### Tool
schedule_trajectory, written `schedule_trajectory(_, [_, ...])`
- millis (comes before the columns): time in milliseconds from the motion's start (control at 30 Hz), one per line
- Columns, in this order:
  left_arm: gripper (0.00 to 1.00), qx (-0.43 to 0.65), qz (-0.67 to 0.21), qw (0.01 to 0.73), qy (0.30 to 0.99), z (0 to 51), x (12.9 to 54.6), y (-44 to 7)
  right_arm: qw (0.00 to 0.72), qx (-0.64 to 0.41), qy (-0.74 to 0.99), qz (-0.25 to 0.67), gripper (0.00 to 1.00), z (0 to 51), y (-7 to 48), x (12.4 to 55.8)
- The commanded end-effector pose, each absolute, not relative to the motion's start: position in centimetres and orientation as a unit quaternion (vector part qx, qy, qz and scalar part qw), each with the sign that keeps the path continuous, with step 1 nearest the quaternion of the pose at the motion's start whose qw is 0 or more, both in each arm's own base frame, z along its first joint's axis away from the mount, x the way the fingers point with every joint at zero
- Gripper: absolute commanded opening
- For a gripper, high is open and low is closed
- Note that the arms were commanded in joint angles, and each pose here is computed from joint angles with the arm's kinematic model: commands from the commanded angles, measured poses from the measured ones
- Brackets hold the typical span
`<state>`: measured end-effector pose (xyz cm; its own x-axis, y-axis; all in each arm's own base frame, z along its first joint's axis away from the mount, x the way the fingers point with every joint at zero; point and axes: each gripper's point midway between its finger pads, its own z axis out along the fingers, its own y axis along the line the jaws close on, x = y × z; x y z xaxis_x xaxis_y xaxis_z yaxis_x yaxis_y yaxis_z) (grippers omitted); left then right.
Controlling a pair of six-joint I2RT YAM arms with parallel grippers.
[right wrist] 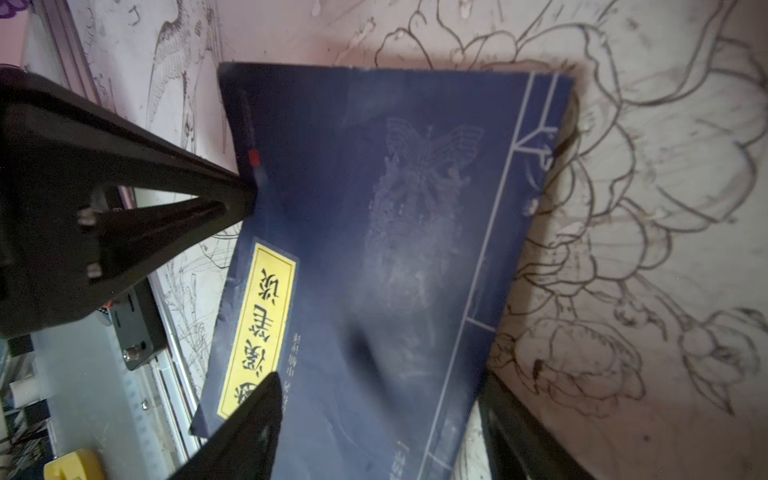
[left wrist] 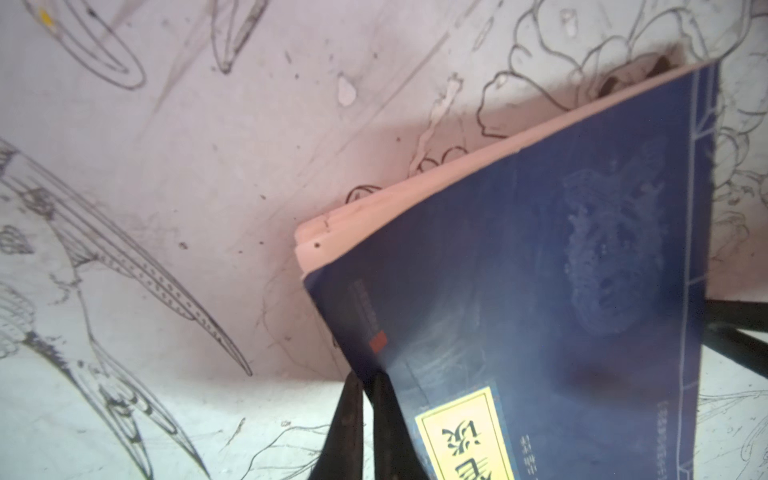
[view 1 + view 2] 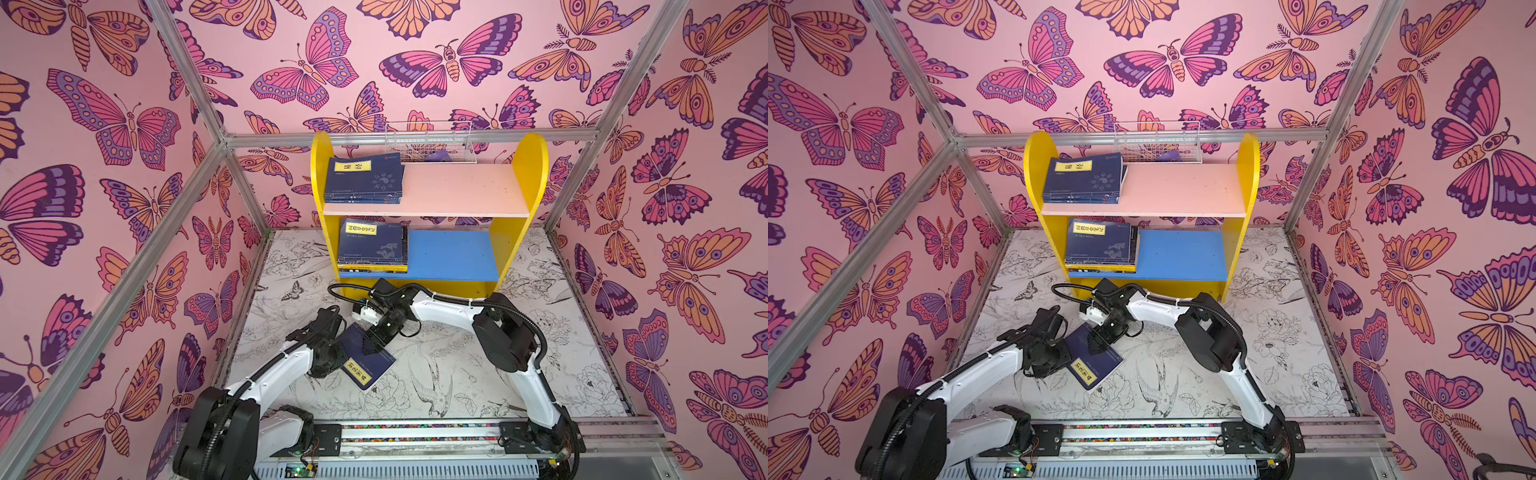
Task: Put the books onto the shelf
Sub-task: 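Grasp the dark blue book edges with both grippers and tilt it up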
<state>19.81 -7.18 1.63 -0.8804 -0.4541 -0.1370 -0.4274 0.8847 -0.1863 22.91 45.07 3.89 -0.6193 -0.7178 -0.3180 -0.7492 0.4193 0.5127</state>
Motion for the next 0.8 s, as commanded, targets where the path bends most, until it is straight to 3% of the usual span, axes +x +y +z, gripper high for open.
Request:
schedule_trajectory(0, [0.08, -0.194, -0.125, 0.052, 0.972, 0.2, 18.9, -9.4, 0.003, -0.478, 0.772, 0.418, 0.72, 7.7, 48.2, 19.2])
schedule_trajectory(200, [0.08, -0.194, -0.128, 0.059, 0.971, 0.4, 18.9, -9.4, 0.040, -0.485, 0.738, 0.467, 0.59, 12.5, 49.4, 19.1])
schedule_trajectory(400, [0.08, -0.197, -0.135, 0.076, 0.968, 1.0, 19.4, -9.5, 0.040, -0.475, 0.729, 0.491, 0.32, 13.1, 50.2, 19.0])
schedule_trajectory(500, [0.08, -0.199, -0.148, 0.096, 0.964, 2.0, 20.1, -9.6, 0.042, -0.472, 0.740, 0.478, 0.13, 12.3, 50.0, 19.3])
schedule_trajectory(567, [0.12, -0.203, -0.168, 0.121, 0.957, 3.4, 20.8, -9.9, 0.058, -0.479, 0.742, 0.465, 0.02, 12.7, 49.6, 19.5])
schedule_trajectory(767, [0.38, -0.204, -0.265, 0.256, 0.907, 12.0, 23.1, -10.7, 0.213, -0.443, 0.741, 0.458, 0.00, 21.6, 45.8, 23.1])
